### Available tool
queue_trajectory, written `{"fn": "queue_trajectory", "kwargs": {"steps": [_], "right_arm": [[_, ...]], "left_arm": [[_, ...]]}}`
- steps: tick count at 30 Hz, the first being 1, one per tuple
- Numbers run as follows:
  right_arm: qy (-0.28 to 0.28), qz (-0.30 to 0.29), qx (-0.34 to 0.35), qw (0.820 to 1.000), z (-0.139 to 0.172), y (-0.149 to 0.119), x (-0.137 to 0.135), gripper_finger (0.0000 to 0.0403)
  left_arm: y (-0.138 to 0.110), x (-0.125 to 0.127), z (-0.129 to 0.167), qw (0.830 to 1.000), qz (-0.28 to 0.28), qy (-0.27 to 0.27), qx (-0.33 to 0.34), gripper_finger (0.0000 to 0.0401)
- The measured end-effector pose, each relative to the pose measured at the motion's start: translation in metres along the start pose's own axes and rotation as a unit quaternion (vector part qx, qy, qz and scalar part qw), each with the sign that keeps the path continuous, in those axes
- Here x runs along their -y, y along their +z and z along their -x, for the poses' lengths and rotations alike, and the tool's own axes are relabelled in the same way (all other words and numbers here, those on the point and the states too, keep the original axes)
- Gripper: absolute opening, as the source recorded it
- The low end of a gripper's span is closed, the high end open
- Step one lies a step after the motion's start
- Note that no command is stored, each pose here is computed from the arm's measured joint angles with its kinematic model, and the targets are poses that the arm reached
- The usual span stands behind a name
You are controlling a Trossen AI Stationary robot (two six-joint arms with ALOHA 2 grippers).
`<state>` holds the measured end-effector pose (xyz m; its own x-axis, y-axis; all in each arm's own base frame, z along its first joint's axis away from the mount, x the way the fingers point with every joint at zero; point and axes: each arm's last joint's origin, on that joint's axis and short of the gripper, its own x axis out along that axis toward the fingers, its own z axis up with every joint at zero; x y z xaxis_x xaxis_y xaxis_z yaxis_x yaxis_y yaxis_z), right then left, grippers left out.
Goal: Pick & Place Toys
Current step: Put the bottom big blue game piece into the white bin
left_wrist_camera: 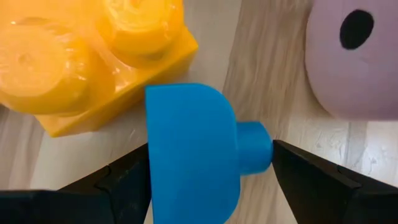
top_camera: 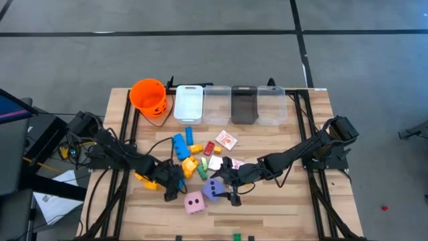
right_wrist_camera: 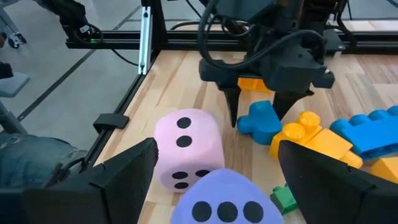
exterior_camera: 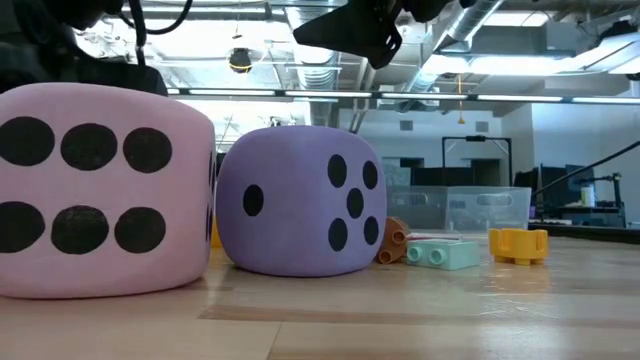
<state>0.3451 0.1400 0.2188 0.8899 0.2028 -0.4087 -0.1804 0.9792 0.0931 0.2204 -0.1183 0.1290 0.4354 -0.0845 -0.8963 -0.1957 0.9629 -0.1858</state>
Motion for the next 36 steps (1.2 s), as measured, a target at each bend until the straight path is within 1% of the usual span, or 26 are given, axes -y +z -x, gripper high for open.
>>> {"fn": "queue_trajectory", "kwargs": {"steps": [8, 10, 14, 15, 21, 25, 28, 31, 33, 36], "right_arm": [[0.0, -0.004, -0.005, 1.0, 0.0, -0.001, 0.0, 0.0331], [0.0, -0.004, -0.005, 1.0, 0.0, -0.001, 0.0, 0.0331], [-0.001, -0.01, -0.005, 1.0, 0.0, -0.001, 0.0, 0.0331], [0.0, -0.011, -0.005, 1.0, 0.0, -0.001, 0.0, 0.0331], [0.0, -0.014, -0.004, 1.0, 0.0, -0.001, 0.0, 0.0331], [0.001, -0.015, 0.001, 1.0, 0.0, 0.0, 0.0, 0.0331], [0.004, -0.015, 0.018, 1.0, 0.0, 0.003, -0.001, 0.0331], [0.007, -0.017, 0.039, 0.999, 0.001, 0.007, -0.002, 0.0331], [0.01, -0.019, 0.055, 0.998, 0.001, 0.011, -0.002, 0.0331], [0.011, -0.023, 0.077, 0.997, 0.003, 0.016, -0.002, 0.0331]], "left_arm": [[0.0, -0.001, -0.002, 1.0, 0.001, 0.023, 0.016, 0.0297], [0.0, -0.002, -0.002, 0.999, 0.001, 0.031, 0.021, 0.0285], [0.0, -0.002, -0.002, 0.999, 0.002, 0.033, 0.023, 0.0244], [0.0, -0.002, -0.002, 0.999, 0.003, 0.032, 0.025, 0.0243], [0.004, 0.002, 0.003, 0.999, 0.005, -0.002, 0.042, 0.0243], [0.009, 0.005, 0.022, 0.997, 0.013, -0.058, 0.056, 0.0243], [0.016, 0.007, 0.044, 0.99, 0.027, -0.096, 0.095, 0.0243], [0.02, 0.004, 0.065, 0.984, 0.031, -0.105, 0.142, 0.0243], [0.023, 0.001, 0.078, 0.978, 0.025, -0.095, 0.186, 0.0243], [0.026, -0.005, 0.097, 0.963, 0.026, -0.052, 0.262, 0.0243]]}}
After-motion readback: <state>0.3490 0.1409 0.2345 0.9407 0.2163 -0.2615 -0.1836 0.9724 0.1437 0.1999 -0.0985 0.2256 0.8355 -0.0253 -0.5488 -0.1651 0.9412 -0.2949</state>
